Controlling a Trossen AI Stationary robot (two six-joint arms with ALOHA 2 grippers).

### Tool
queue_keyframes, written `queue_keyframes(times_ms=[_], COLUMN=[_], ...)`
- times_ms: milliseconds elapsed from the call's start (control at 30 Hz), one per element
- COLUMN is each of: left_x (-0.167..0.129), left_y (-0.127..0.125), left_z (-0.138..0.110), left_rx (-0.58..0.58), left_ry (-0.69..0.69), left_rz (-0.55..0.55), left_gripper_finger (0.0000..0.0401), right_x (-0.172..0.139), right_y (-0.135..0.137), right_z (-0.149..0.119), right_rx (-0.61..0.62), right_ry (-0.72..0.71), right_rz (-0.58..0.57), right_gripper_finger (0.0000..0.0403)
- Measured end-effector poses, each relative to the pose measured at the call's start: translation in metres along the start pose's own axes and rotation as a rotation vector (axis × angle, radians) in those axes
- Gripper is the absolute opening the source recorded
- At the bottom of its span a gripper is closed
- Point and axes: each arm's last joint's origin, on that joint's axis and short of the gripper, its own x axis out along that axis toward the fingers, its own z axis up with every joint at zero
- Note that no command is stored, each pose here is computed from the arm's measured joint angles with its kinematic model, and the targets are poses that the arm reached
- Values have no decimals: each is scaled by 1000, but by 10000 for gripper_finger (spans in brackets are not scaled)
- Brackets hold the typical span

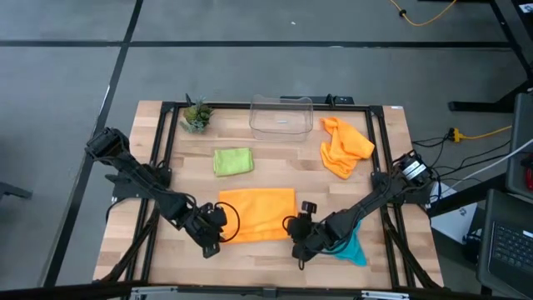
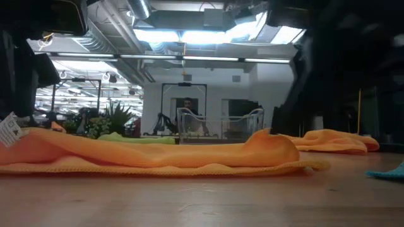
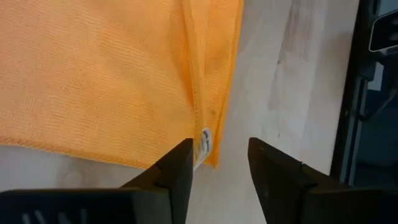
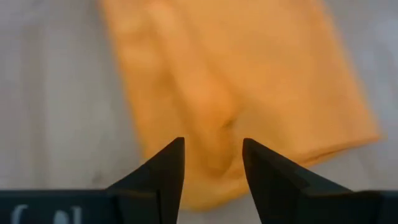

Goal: Fold microfiber towels
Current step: Fold the bottom microfiber cloth

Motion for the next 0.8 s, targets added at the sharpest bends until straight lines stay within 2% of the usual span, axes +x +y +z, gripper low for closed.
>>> queue_keyframes(times_ms=[67,233,800], left_x=[0,0,0], left_y=[0,0,0], left_z=[0,0,1], left_rx=[-1,0,9], left_ry=[-3,-5,-30], left_rz=[-2,0,15], left_gripper_finger=[148,147,148], right_x=[1,12,26], right_y=[-2,-11,-21], right_z=[2,4,11], right_rx=[49,108,80], right_ry=[-27,34,23], right_rz=[-35,1,-13], right_gripper_finger=[165,165,164])
